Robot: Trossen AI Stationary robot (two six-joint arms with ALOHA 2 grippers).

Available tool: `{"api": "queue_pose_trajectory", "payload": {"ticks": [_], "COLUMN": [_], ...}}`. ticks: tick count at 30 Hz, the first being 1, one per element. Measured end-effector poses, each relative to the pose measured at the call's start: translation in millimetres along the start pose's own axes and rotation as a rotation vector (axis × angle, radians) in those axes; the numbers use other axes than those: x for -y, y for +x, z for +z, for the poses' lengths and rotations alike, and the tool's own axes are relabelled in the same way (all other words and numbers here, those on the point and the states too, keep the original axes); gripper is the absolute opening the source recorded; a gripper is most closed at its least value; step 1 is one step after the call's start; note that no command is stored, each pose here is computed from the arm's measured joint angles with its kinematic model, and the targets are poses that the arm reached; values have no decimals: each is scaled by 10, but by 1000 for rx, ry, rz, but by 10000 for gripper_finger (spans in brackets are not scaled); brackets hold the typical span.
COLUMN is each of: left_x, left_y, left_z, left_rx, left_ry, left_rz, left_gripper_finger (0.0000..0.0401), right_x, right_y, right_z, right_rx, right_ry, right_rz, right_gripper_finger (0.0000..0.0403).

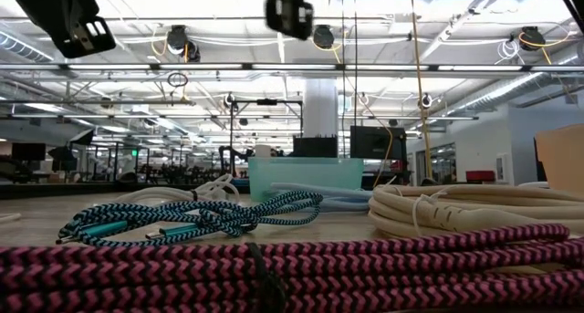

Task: Pick & Place USB Port
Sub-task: Put the pink charger cable into the blue bin

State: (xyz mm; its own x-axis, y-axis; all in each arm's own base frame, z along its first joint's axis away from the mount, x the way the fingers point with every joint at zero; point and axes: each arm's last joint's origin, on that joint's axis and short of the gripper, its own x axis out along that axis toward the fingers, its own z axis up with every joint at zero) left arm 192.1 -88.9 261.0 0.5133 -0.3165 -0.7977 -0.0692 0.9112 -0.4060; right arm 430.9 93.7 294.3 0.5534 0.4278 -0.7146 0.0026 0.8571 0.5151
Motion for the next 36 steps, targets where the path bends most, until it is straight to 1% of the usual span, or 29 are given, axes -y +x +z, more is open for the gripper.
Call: {"api": "queue_pose_trajectory", "payload": {"ticks": [4,6,7,11,15,17,21,25,27,29,32,36], "left_x": [-1,-1,-1,-2,-12,-24,-52,-79,-90,-104,-132,-176], "left_y": [1,1,1,1,1,0,-3,-6,-7,-9,-13,-20], "left_z": [0,-2,-2,-1,7,16,36,55,63,72,90,112], "left_rx": [-1,-2,-2,-1,5,8,16,30,33,36,40,24], "left_ry": [-30,-40,-41,-29,-5,-1,-17,-29,-34,-40,-50,-61], "left_rz": [0,2,2,2,10,14,23,41,45,49,52,38], "left_gripper_finger": [5,3,4,13,5,3,12,11,4,3,10,4], "right_x": [-15,-56,-86,-226,-331,-358,-328,-289,-319,-342,-374,-435], "right_y": [-110,-160,-172,-147,-36,58,279,525,641,733,816,893], "right_z": [-178,-306,-361,-525,-577,-597,-661,-869,-1014,-1158,-1332,-1432], "right_rx": [-152,-263,-312,-408,-362,-319,-238,-233,-236,-241,-250,-152], "right_ry": [17,25,21,-53,-156,-196,-197,-139,-130,-140,-159,-186], "right_rz": [-56,-60,-43,-30,-96,-111,-62,12,58,79,77,33], "right_gripper_finger": [0,0,0,0,0,0,17,63,91,119,152,180]}}
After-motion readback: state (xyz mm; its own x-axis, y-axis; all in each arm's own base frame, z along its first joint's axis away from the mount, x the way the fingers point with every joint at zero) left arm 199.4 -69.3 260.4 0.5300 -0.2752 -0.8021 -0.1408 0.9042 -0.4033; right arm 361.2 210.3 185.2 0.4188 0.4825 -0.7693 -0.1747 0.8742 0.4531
